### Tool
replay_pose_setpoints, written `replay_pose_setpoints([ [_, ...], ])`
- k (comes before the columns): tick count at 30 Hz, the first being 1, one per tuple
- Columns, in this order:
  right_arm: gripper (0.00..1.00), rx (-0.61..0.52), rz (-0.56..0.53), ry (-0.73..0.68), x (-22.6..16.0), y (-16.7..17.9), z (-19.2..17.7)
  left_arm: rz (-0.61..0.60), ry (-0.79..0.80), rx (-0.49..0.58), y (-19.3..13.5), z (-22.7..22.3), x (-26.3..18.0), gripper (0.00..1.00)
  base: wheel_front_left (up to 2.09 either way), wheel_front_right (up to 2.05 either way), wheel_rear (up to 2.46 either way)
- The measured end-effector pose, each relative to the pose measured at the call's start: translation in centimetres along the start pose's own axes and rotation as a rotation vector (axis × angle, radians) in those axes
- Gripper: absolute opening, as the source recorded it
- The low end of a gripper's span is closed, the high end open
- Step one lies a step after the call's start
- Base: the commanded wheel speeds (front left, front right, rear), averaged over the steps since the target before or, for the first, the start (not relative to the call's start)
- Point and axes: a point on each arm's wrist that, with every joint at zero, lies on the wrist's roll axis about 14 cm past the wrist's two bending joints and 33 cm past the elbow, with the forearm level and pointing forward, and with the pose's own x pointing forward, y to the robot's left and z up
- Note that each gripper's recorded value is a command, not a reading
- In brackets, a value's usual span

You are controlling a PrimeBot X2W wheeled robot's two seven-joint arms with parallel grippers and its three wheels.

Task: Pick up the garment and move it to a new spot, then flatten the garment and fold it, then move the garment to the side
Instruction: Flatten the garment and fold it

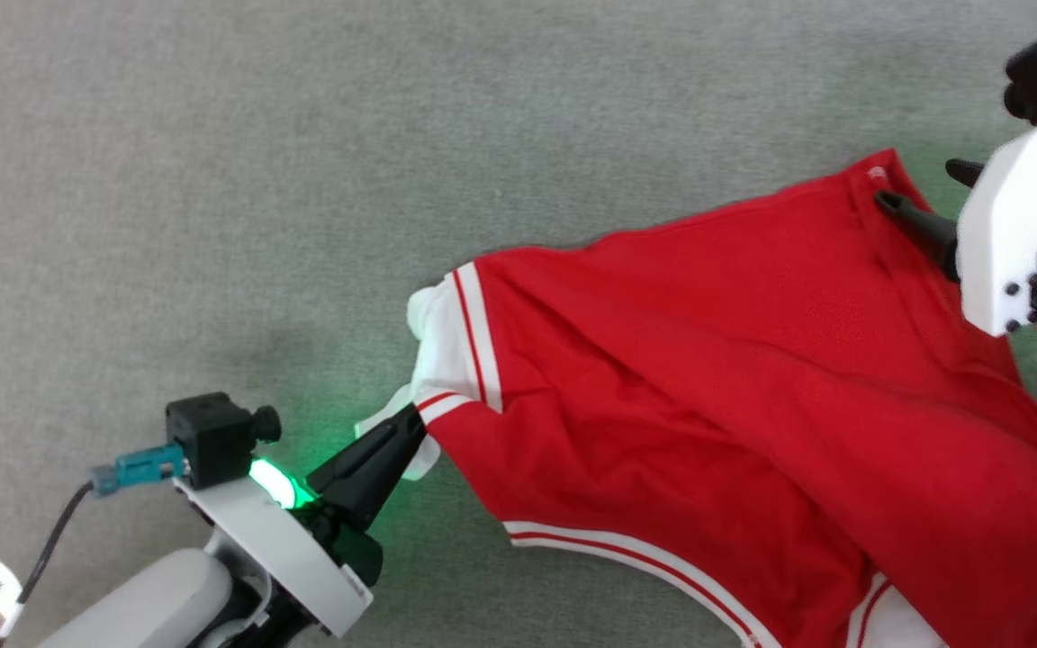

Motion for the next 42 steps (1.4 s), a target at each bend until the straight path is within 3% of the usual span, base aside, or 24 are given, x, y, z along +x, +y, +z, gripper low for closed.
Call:
replay_pose_setpoints([
  [8,1.0,-0.036,0.043,0.144,3.8,0.8,-2.4,0.034,-0.002,-0.004,1.0,-0.2,-0.2,0.0,0.0,0.0,0.0],
  [9,0.53,-0.043,0.049,0.148,3.9,1.0,-2.4,0.036,-0.002,-0.005,1.0,-0.3,-0.2,0.0,0.0,0.0,0.0],
  [10,0.35,-0.041,0.055,0.144,4.0,1.1,-2.4,0.037,-0.002,-0.005,1.0,-0.3,-0.2,0.0,0.0,0.0,0.0],
  [11,0.11,-0.033,0.058,0.122,4.0,1.1,-2.1,0.04,-0.004,-0.002,1.1,-0.2,-0.2,0.0,0.0,0.0,0.0],
  [12,0.0,-0.02,0.059,0.1,4.0,1.0,-1.9,0.043,-0.007,0.002,1.3,-0.1,-0.3,0.0,0.0,0.0,0.0],
  [16,0.0,0.038,0.05,-0.032,3.4,0.6,0.4,0.032,-0.03,0.023,1.0,1.0,-0.2,0.0,0.0,0.0,0.0],
  [20,0.0,0.141,-0.018,-0.245,1.2,-2.2,5.0,-0.013,-0.098,0.056,-0.1,4.4,0.5,0.0,0.0,0.0,0.0],
  [26,0.0,0.273,-0.146,-0.543,-3.9,-7.3,11.0,-0.129,-0.243,0.109,-3.5,13.2,3.2,0.0,0.0,0.0,0.0],
  [33,0.0,0.389,-0.29,-0.912,-11.2,-13.2,18.2,-0.138,-0.453,0.131,-4.6,26.5,7.0,0.0,0.0,0.0,0.0],
  [38,0.0,0.415,-0.368,-1.086,-14.1,-16.0,21.6,-0.144,-0.572,0.082,-5.5,34.0,9.6,0.0,0.0,0.0,0.0],
  [42,0.0,0.439,-0.404,-1.204,-15.8,-17.4,23.6,-0.15,-0.635,0.115,-6.7,37.9,11.2,0.0,0.0,0.0,0.0],
])
